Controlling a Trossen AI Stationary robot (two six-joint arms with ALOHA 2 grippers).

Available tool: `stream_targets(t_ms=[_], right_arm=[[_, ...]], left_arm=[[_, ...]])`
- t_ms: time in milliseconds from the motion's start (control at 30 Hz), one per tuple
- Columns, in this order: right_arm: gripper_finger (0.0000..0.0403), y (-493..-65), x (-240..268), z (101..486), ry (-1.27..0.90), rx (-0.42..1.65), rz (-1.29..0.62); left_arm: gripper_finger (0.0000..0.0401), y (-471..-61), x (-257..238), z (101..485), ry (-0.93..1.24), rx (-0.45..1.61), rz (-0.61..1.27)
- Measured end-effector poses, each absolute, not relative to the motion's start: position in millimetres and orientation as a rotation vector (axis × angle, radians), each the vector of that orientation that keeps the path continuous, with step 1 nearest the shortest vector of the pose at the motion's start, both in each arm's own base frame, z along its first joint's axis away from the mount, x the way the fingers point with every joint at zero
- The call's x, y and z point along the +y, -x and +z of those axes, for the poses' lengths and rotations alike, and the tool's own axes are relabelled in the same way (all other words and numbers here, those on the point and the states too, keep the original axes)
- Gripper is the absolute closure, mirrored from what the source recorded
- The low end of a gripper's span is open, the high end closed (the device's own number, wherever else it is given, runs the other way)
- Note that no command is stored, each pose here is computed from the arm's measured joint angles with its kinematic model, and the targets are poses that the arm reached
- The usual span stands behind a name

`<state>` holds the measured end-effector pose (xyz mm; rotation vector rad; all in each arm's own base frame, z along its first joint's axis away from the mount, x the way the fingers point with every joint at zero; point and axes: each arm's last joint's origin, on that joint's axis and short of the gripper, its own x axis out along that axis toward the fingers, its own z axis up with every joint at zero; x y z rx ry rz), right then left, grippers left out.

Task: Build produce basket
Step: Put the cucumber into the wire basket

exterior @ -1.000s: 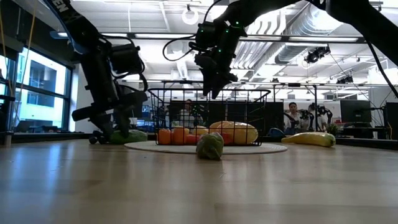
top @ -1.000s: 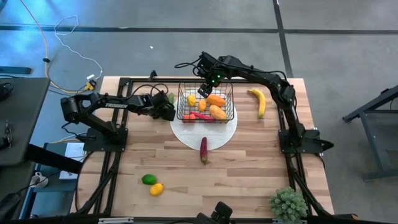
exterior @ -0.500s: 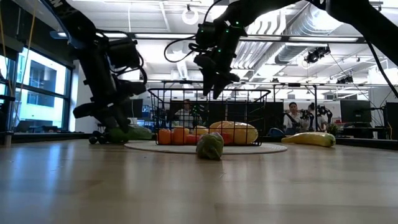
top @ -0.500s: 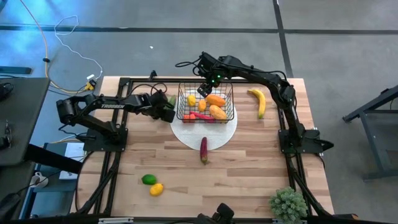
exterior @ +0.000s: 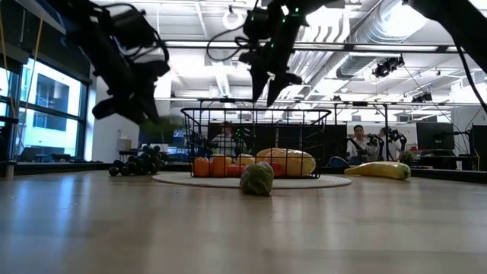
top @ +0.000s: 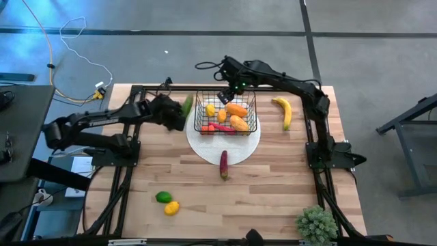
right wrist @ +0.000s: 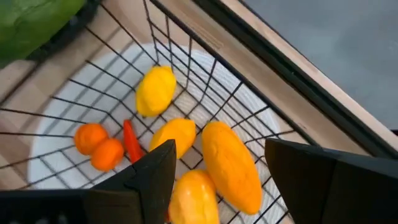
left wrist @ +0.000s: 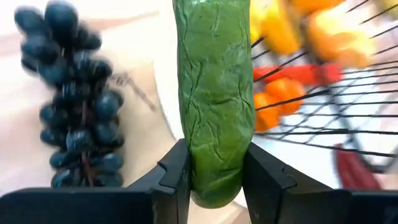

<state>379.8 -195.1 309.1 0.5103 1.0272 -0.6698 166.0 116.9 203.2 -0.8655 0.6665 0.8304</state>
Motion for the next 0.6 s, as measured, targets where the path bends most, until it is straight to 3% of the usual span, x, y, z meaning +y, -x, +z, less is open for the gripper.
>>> stream_targets(t_ms=[600], right_arm=[[0.0176,-369,-144,355,-0.538,0.848,-0.88]], left_arm=[[0.0306,-163,114,287,0.448,0.445,0.633]])
